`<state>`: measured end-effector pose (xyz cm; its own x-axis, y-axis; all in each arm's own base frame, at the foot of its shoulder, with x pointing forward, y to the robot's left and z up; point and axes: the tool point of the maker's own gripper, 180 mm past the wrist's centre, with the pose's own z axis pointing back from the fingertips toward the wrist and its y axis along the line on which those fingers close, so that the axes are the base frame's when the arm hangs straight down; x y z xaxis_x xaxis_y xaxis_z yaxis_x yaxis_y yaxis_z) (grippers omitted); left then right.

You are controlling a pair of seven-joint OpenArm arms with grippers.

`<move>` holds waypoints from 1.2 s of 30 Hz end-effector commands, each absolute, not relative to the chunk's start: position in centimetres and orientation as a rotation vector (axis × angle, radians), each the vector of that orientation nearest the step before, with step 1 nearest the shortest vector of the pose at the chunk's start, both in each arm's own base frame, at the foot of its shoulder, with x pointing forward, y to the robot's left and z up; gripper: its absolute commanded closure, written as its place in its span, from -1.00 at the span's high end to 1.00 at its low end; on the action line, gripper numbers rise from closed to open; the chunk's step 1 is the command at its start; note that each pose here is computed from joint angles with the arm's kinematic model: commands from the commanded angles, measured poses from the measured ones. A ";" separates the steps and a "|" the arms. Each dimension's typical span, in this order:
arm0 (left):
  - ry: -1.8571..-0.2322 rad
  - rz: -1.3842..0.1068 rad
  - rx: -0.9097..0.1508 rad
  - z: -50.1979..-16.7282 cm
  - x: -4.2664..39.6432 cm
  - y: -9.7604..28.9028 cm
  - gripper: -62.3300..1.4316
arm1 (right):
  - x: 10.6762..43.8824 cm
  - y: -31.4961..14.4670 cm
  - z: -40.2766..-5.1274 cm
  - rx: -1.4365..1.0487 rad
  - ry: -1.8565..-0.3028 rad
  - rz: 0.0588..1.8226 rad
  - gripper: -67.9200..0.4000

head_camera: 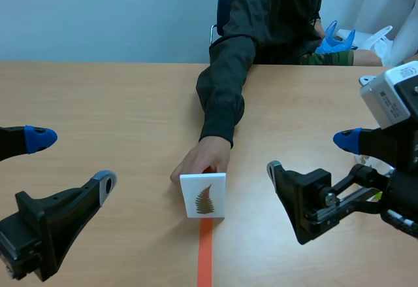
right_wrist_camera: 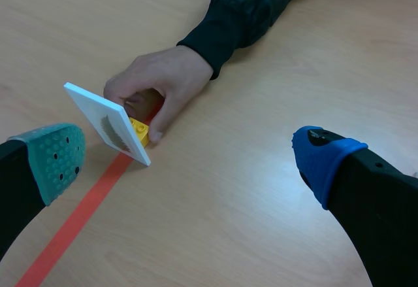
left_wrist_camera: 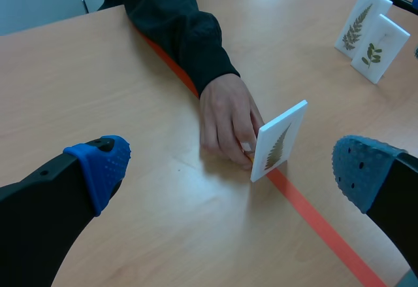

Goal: Sort the leaf by its shape. The table is split by an orange tape line. A compound leaf with several leaflets goes to the left side, a simple leaf with one blade goes to the right side. Return to the home posture when a red brick is placed on the table.

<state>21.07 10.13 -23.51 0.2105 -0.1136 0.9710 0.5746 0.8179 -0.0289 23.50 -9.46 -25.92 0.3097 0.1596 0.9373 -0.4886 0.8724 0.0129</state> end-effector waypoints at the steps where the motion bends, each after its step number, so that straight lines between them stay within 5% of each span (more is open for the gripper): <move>1: -1.297 -0.492 -0.445 -23.0 21.1 9.9 1.00 | 24.1 -9.7 -25.1 0.307 -1.220 0.446 1.00; 19: -1.297 -0.492 -0.445 -23.0 21.1 9.9 1.00 | 24.1 -9.9 -26.1 0.290 -1.197 0.475 1.00; 36: -1.298 -0.492 -0.445 -23.0 21.1 9.9 1.00 | 26.3 -5.4 -34.5 0.486 -1.121 0.668 1.00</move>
<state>21.07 10.13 -23.51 0.2105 -0.1136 0.9710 0.5746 0.8179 -0.0289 25.56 -5.77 -35.92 0.3284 0.2562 0.9091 -0.6945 0.7178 0.0486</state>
